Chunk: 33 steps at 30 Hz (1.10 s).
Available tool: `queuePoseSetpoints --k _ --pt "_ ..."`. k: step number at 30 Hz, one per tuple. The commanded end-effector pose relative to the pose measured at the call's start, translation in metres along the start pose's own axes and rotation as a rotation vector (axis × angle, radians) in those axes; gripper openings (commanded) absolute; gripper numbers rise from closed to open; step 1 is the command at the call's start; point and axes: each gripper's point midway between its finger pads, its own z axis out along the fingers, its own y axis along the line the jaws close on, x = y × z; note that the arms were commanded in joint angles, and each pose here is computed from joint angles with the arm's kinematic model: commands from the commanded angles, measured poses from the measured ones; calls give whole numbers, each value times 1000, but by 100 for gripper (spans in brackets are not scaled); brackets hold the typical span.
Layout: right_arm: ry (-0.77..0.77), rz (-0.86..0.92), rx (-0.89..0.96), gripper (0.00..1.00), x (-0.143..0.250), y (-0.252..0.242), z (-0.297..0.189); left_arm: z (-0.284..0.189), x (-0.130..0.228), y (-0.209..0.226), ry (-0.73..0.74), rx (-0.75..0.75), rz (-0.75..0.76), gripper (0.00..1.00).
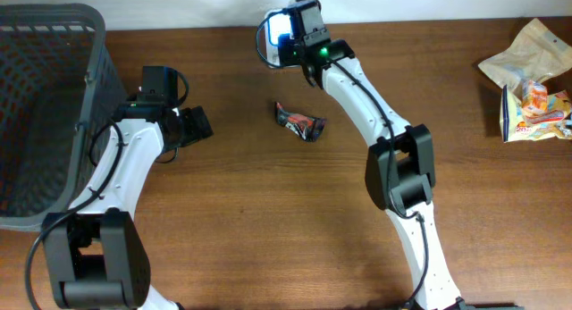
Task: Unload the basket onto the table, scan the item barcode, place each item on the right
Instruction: 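Hold the hex wrench set in front of the scanner window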
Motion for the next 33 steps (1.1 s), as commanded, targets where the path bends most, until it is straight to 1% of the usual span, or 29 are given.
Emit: queuePoseSetpoints --k 1,2,5,6,9,11,16,17,18,19,21,22,25,28,30,33 --pt "7 5 15 42 -30 -1 -77 -10 -8 0 -34 2 -9 99" --pt "190 -207 -56 45 10 5 -93 -10 -8 0 -34 2 -9 99" --pt "393 -422 -234 57 67 20 -100 -10 -8 0 -34 2 -9 99" --pt "476 -478 -279 62 93 19 -97 -10 -8 0 -34 2 -9 99" --pt "550 -525 -306 63 126 15 -78 -10 -8 0 -34 2 -9 99" --pt "558 -548 -368 63 151 19 -59 -10 -8 0 -34 2 -9 99" --pt "543 -551 -366 63 185 13 -30 -10 -8 0 -34 2 -9 99" --pt "541 -551 -365 59 186 13 -28 -10 -8 0 -34 2 -9 99" --pt "537 -552 -365 50 186 13 -27 -10 -8 0 -34 2 -9 99" --pt "531 -533 -351 37 184 12 -25 -10 -8 0 -34 2 -9 99" --pt "524 -485 -330 24 180 11 -23 -10 -8 0 -34 2 -9 99" --pt "506 -429 -286 18 174 9 -19 -10 -8 0 -34 2 -9 99" --pt "465 -368 -248 17 156 9 -17 -10 -8 0 -34 2 -9 99" --pt "373 -292 -204 13 113 13 -21 -10 -8 0 -34 2 -9 99" --pt "307 -257 -164 5 84 12 -26 -10 -8 0 -34 2 -9 99" --pt "166 -237 -170 4 30 23 -39 -10 -8 0 -34 3 -9 99"
